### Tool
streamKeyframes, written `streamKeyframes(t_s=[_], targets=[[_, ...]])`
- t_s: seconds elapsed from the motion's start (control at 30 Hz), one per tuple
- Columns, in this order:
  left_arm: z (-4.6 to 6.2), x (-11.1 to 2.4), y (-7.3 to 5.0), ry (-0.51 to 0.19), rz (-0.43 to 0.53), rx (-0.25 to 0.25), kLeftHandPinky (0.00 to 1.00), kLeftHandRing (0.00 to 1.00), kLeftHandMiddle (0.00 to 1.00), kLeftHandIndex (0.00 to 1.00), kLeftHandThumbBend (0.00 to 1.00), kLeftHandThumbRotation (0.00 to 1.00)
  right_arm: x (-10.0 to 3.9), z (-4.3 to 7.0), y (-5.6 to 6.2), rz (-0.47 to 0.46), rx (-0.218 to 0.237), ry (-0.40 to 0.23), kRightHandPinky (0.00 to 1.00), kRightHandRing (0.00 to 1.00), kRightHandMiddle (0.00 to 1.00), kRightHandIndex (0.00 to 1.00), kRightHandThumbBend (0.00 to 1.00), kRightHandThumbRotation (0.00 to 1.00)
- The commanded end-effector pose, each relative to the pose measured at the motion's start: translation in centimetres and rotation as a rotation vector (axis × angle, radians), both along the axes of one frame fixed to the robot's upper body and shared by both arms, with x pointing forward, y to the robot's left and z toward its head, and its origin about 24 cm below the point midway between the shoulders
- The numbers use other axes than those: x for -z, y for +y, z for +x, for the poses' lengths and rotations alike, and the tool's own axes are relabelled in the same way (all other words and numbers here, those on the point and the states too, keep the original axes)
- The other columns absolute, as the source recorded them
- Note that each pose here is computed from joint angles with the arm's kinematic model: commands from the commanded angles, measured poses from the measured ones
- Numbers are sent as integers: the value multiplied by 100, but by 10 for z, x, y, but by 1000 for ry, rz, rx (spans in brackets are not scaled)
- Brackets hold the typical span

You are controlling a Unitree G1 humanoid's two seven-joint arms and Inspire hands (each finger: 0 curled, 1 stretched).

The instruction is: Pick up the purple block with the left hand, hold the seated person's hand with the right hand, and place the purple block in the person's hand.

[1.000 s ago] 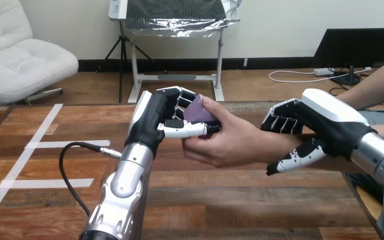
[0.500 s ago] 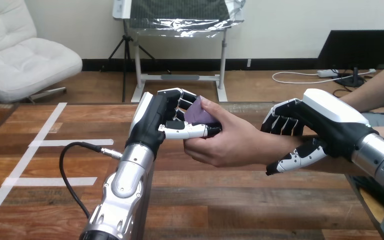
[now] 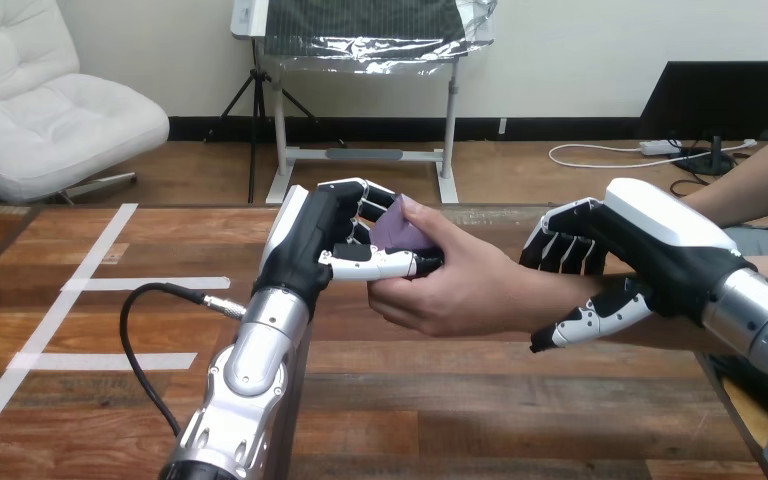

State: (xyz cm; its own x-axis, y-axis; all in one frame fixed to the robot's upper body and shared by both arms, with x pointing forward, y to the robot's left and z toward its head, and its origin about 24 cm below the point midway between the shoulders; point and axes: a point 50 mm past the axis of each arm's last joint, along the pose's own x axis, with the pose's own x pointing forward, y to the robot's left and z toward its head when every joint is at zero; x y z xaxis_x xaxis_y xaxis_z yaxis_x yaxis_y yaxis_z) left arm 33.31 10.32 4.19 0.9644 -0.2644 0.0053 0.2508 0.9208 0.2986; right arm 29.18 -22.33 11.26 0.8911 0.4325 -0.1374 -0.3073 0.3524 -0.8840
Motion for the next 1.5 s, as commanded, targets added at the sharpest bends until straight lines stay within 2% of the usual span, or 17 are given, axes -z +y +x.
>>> streamKeyframes(t_s=[0.0, 0.1, 0.3, 0.4, 0.5, 0.53, 0.67, 0.8, 0.83, 1.27, 1.47], targets=[[0, -13, -40, -49, 19, 165, 28, 35, 41, 47, 62, 0, 5, -2, 5, 45, -10, 15, 45, 51, 54, 57, 82, 15], [0, -12, -39, -39, 17, 166, 28, 36, 42, 47, 62, 0, 5, -2, 4, 45, -8, 17, 45, 51, 54, 57, 82, 15], [-1, -11, -36, -7, 0, 170, 34, 44, 49, 52, 64, 1, 6, -3, 3, 42, -10, 25, 45, 51, 55, 58, 83, 16], [-2, -12, -35, 7, -16, 182, 39, 49, 53, 55, 64, 10, 6, -3, 2, 33, -14, 29, 46, 52, 56, 59, 83, 17], [-2, -12, -33, 21, -31, 192, 44, 55, 59, 59, 65, 24, 7, -3, 1, 14, -17, 36, 48, 55, 59, 61, 84, 22], [-2, -13, -32, 21, -30, 194, 49, 59, 63, 63, 67, 35, 7, -4, 1, 9, -18, 37, 50, 58, 62, 64, 85, 28], [-4, -15, -30, 20, -27, 200, 56, 66, 68, 68, 72, 51, 8, -4, -1, 5, -24, 48, 52, 63, 67, 68, 88, 37], [-5, -17, -28, 5, -22, 204, 63, 72, 73, 73, 79, 63, 9, -5, -2, 15, -20, 73, 54, 67, 71, 73, 91, 46], [-6, -18, -27, 2, -19, 205, 66, 75, 75, 75, 82, 68, 9, -5, -3, 17, -17, 79, 55, 70, 73, 76, 93, 51], [-14, -26, -19, -71, 12, 205, 76, 84, 83, 81, 95, 87, 12, -6, -7, 38, -15, 84, 61, 79, 83, 86, 99, 67], [-19, -28, -13, -92, 3, 195, 82, 89, 88, 85, 99, 93, 13, -7, -7, 50, -18, 79, 69, 85, 88, 88, 98, 73]])
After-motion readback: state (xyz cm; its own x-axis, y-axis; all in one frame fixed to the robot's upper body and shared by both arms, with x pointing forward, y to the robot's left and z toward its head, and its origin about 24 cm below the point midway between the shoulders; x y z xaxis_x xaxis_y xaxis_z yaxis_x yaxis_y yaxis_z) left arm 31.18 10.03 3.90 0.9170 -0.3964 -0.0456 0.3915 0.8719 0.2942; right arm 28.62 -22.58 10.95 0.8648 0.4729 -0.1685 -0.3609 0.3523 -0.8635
